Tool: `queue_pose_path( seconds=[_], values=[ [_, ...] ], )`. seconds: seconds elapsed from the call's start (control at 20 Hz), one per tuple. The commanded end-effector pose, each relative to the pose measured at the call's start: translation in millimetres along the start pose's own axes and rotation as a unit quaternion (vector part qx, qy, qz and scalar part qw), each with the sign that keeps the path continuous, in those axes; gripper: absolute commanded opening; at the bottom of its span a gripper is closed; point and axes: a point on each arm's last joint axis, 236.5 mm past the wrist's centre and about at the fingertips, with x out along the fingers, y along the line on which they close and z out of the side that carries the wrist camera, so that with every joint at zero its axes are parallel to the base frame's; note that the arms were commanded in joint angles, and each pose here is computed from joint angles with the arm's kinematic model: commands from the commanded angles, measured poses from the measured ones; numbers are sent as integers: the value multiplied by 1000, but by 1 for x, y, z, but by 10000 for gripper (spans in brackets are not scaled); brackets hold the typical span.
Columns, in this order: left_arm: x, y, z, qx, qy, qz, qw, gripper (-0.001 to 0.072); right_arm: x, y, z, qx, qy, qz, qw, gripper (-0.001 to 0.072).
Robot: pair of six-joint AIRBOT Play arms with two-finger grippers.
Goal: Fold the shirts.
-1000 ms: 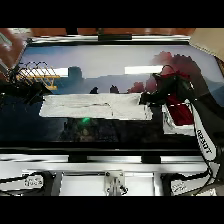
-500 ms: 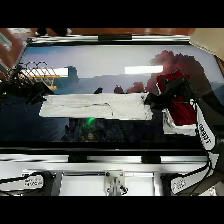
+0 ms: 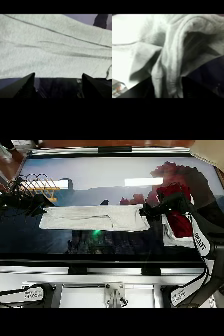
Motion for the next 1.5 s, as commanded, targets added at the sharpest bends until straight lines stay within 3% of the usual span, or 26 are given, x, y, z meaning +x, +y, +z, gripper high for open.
queue_pose_path(
  seconds=[0.0, 0.1, 0.25, 0.3, 0.35, 0.4, 0.85, 1.15, 1.45],
  values=[
    [-1, 0, 0, 0, -1, 0, 1000, 705, 0, 17, -3, 2, 8, 35, 999, 330],
    [-1, 0, 0, 0, -1, 0, 1000, 705, 3, 19, -5, -6, 10, 33, 999, 88],
    [1, -3, -1, 2, 2, -1, 1000, 685, -6, 26, -9, -13, 14, 38, 999, 85],
    [4, -9, -4, 8, 6, -3, 1000, 472, -16, 30, -8, -18, 7, 40, 999, 85],
    [9, -16, -8, 16, 13, -6, 1000, 188, -28, 36, -6, -24, -3, 43, 999, 85],
    [16, -27, -14, 32, 23, -10, 999, 41, -43, 43, -5, -29, -16, 46, 998, 85],
    [136, -194, -125, 198, 99, -90, 971, 40, -132, 85, -60, -67, -11, 19, 998, 85],
    [187, -247, -179, 167, 118, -139, 969, 40, -168, 111, -92, -86, -16, 22, 996, 85],
    [202, -244, -201, 178, 143, -130, 965, 38, -195, 130, -110, -105, -46, 24, 993, 85]
  ],
)
